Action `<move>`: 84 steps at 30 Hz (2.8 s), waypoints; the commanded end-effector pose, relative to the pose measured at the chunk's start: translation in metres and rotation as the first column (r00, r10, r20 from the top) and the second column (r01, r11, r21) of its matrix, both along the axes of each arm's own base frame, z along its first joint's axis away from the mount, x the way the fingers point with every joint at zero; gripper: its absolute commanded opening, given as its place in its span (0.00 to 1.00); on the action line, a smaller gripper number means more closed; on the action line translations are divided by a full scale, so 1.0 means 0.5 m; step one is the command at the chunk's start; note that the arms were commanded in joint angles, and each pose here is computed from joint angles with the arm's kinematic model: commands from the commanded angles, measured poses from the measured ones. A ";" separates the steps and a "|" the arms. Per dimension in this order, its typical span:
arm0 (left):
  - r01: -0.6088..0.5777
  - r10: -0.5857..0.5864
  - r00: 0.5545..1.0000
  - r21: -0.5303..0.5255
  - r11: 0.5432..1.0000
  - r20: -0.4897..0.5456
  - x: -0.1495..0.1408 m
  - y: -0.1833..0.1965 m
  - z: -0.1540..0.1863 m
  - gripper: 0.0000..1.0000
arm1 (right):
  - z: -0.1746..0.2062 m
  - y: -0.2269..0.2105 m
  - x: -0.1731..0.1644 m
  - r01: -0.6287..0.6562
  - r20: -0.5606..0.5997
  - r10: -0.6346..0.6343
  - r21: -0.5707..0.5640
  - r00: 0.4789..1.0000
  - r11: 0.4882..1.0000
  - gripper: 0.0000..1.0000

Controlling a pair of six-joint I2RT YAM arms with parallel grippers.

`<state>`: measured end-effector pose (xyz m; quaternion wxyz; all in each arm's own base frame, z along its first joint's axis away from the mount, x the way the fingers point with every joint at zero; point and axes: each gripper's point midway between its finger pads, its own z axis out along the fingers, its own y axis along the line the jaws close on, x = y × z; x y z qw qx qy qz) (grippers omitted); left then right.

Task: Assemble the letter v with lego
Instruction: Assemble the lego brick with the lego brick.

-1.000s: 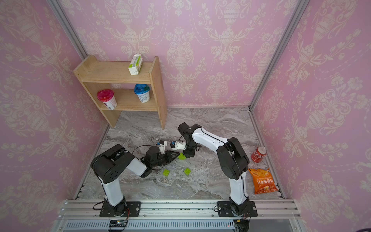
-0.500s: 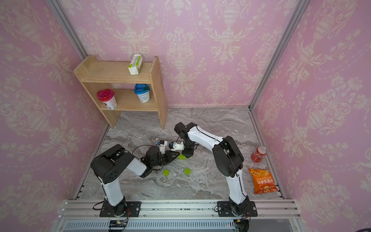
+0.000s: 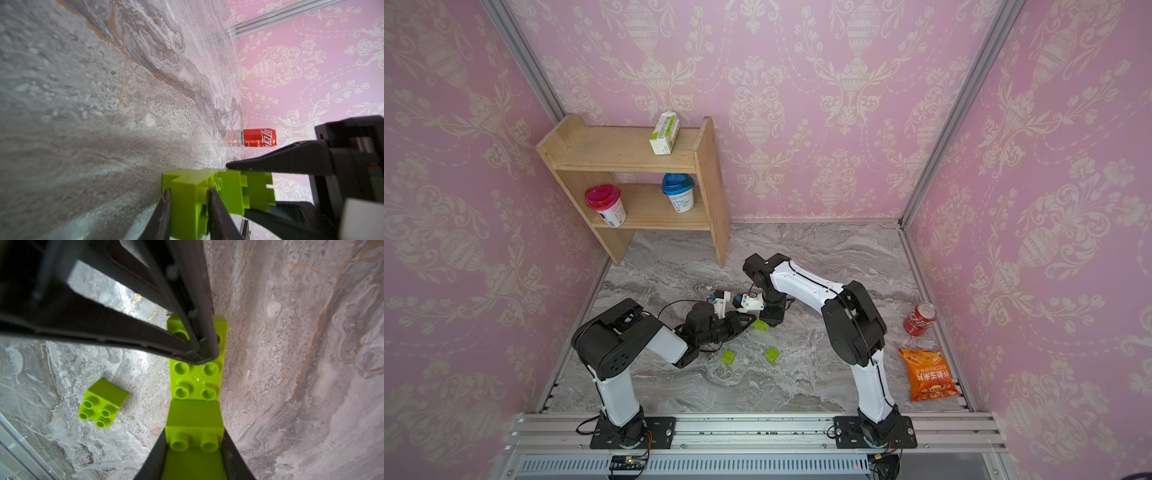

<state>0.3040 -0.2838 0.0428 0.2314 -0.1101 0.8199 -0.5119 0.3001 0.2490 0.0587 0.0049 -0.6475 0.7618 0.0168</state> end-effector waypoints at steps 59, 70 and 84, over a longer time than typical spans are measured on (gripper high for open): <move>-0.055 0.055 0.998 0.096 0.994 0.005 -0.013 0.026 -0.024 0.21 | 0.090 0.042 0.024 0.160 0.044 -0.170 0.175 0.984 0.972 0.62; -0.189 0.188 0.982 0.061 0.980 0.027 -0.003 0.058 -0.031 0.20 | 0.209 -0.037 0.094 0.602 0.200 -0.697 0.379 0.688 0.703 0.93; -0.250 0.250 0.968 0.050 0.967 0.011 -0.008 0.072 -0.051 0.20 | 0.136 -0.002 0.065 0.901 -0.055 -0.939 0.306 0.339 0.307 0.92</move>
